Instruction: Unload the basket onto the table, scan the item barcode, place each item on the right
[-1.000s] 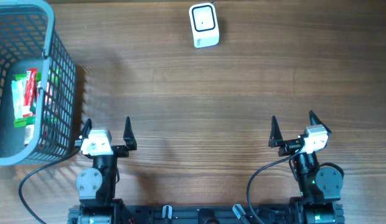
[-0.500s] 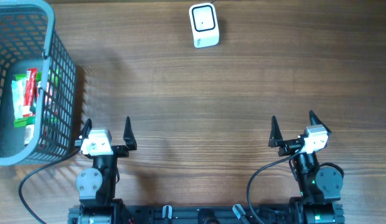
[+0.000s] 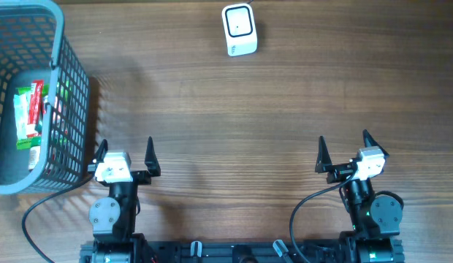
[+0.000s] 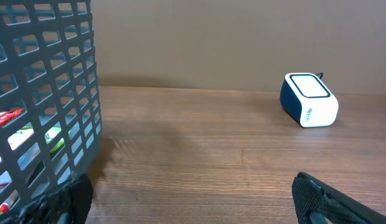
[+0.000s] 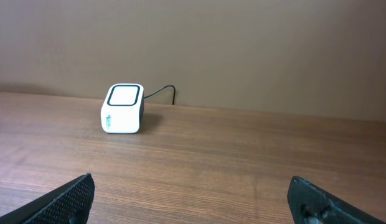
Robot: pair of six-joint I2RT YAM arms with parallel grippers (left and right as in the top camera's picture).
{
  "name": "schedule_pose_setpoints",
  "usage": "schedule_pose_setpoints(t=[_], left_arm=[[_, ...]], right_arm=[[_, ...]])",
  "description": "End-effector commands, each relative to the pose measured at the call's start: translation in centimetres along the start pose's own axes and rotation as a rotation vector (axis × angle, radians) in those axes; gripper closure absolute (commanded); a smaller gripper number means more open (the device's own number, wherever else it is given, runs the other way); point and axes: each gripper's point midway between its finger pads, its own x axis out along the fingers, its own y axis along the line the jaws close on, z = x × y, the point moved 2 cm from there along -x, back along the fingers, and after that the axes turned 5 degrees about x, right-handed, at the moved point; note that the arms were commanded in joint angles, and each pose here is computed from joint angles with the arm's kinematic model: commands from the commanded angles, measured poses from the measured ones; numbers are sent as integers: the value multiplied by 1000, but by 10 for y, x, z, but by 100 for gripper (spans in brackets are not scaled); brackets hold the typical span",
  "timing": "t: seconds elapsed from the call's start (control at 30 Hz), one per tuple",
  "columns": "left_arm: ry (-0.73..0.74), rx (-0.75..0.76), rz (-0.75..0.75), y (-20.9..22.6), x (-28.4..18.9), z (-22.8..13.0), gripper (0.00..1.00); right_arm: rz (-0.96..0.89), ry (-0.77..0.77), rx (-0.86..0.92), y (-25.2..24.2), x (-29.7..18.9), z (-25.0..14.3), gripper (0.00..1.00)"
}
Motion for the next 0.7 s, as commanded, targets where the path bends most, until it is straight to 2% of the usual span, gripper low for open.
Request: schedule_pose_setpoints(t=[0.0, 0.5, 0.67], left_arm=[[-3, 16, 9, 1, 0, 0, 0], [-5, 15, 8, 1, 0, 1, 0], [-13, 3, -67, -10, -1, 2, 0]], right_arm=[[10, -7, -18, 1, 0, 1, 0], [10, -7, -18, 1, 0, 1, 0], [10, -6, -18, 1, 0, 1, 0]])
